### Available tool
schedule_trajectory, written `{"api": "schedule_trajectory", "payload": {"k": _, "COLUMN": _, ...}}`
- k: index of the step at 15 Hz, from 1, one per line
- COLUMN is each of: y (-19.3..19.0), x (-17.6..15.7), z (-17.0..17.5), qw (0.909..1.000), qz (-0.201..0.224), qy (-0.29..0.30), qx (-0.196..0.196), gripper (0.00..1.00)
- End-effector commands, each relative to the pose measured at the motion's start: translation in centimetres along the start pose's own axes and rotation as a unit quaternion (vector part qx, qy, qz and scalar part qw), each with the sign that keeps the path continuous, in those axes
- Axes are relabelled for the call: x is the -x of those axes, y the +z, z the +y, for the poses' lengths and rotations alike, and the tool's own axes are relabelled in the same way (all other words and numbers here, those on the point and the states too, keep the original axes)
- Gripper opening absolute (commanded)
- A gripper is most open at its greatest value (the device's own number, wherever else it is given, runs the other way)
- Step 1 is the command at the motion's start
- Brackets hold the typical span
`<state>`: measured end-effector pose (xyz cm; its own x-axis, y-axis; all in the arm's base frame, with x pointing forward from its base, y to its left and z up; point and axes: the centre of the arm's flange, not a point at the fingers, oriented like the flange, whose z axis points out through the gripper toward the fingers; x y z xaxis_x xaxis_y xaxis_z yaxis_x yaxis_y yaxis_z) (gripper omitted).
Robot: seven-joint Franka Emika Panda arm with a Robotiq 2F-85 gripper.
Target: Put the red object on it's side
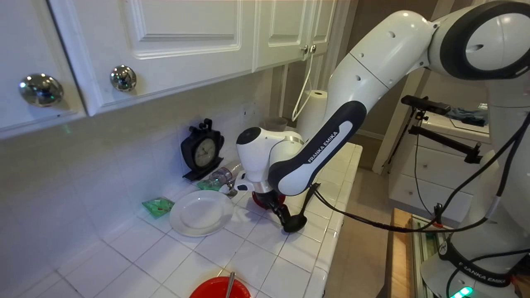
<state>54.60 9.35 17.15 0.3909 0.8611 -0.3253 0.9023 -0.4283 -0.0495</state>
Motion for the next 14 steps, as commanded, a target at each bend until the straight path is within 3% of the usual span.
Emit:
{"api": "schedule_trajectory", "payload": {"k": 1, "y": 0.3, "x": -1.1, "z": 0.3, "qw": 0.9998, "qz": -0.003, "qy": 0.020, "qx": -0.009, "gripper": 1.00}}
{"api": "schedule_trajectory", "payload": {"k": 14, "y": 0.4, "x": -3.1, "z": 1.2, "qw": 0.9904, "qz": 0.009, "qy": 0.136, "qx": -0.023, "gripper": 1.00}}
